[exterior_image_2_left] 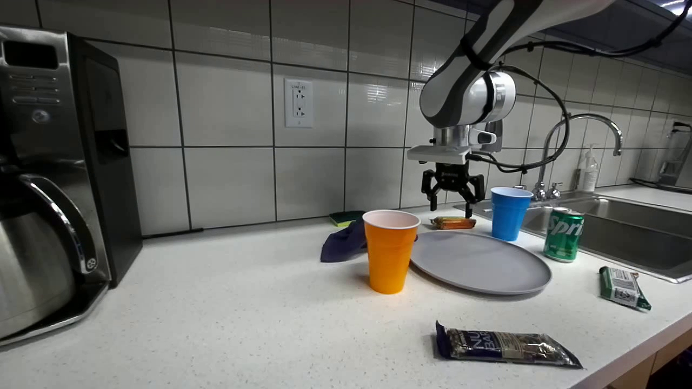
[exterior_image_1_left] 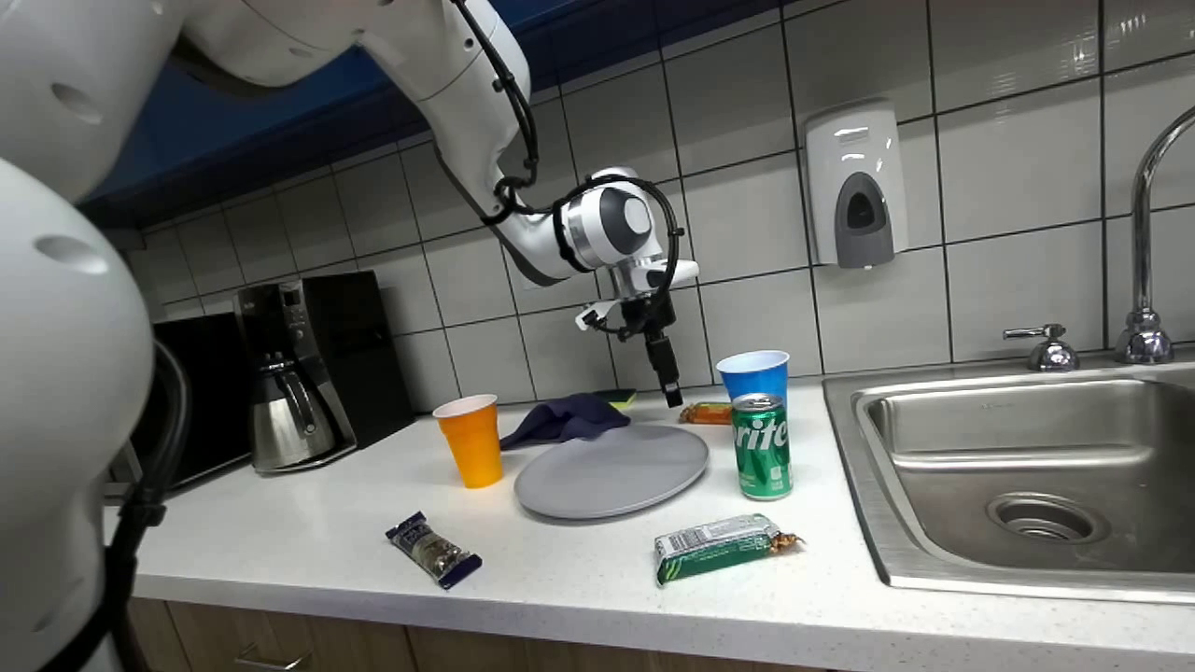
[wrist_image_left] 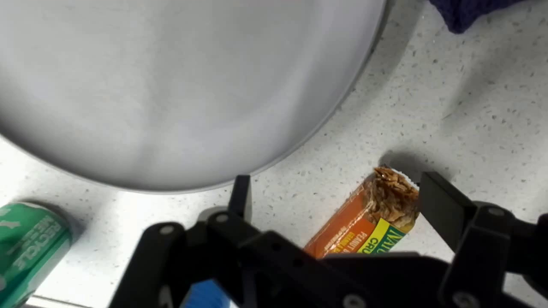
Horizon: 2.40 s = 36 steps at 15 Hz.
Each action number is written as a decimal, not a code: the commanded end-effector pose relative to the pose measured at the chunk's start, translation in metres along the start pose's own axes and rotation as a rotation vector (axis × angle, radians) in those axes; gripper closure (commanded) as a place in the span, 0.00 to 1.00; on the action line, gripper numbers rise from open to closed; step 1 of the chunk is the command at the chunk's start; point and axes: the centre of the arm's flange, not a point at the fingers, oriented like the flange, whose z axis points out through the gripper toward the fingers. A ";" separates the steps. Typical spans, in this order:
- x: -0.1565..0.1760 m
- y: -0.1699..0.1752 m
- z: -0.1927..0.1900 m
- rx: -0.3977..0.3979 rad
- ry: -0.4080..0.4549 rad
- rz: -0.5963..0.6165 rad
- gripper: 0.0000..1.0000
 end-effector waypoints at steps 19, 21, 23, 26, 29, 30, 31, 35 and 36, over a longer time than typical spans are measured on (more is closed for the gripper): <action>0.077 -0.009 0.012 -0.035 -0.031 0.325 0.00; 0.079 -0.009 0.017 -0.035 -0.041 0.331 0.00; 0.081 -0.009 0.025 -0.036 -0.047 0.336 0.00; 0.081 -0.011 0.034 -0.043 -0.050 0.339 0.00; 0.081 -0.014 0.040 -0.055 -0.049 0.344 0.00; 0.081 -0.015 0.041 -0.060 -0.051 0.344 0.00; 0.081 -0.015 0.042 -0.065 -0.050 0.344 0.00; 0.080 -0.018 0.041 -0.066 -0.040 0.347 0.34; 0.080 -0.018 0.041 -0.068 -0.039 0.348 0.42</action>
